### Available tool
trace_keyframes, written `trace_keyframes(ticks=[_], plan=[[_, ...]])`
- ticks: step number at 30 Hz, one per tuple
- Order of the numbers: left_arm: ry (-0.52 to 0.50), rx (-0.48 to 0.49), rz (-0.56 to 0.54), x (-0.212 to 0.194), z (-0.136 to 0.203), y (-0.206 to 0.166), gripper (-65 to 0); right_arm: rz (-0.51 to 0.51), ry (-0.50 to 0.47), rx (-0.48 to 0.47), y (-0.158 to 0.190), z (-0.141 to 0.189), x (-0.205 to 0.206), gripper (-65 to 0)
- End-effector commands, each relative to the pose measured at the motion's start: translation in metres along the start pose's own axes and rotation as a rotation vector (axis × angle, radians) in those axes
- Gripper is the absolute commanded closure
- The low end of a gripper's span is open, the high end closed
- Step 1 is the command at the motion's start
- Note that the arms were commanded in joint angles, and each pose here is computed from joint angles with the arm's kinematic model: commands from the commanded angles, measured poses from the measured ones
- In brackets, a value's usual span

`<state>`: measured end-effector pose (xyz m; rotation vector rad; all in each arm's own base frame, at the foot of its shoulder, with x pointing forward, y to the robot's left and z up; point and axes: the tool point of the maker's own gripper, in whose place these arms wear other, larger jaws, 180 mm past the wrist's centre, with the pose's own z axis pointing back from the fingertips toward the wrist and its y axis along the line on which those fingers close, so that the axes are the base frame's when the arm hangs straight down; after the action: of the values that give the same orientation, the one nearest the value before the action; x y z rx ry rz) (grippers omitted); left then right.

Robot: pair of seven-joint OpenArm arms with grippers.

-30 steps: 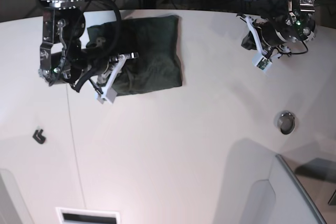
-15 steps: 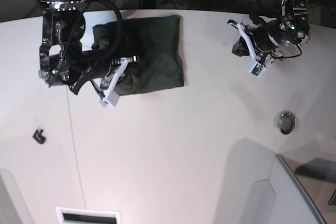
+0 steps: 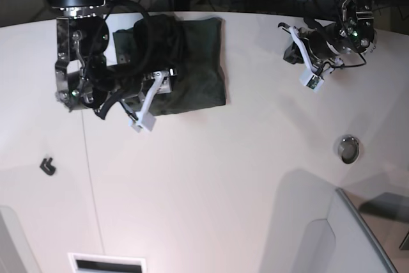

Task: Layout the t-shirt on the table in an organized manner, then fold the t-shirt properly
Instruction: 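Fold the bundle end with the right gripper over toward the left gripper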

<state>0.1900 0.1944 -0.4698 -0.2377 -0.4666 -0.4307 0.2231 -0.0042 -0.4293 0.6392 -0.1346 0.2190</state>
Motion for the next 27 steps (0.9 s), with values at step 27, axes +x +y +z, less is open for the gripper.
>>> trace_keyframes(ticks=[27], plan=[[-0.018,0.029,-0.038,0.008,0.011,0.017,0.0,0.432,0.118,0.098,0.105,-0.053,0.047,-38.0]])
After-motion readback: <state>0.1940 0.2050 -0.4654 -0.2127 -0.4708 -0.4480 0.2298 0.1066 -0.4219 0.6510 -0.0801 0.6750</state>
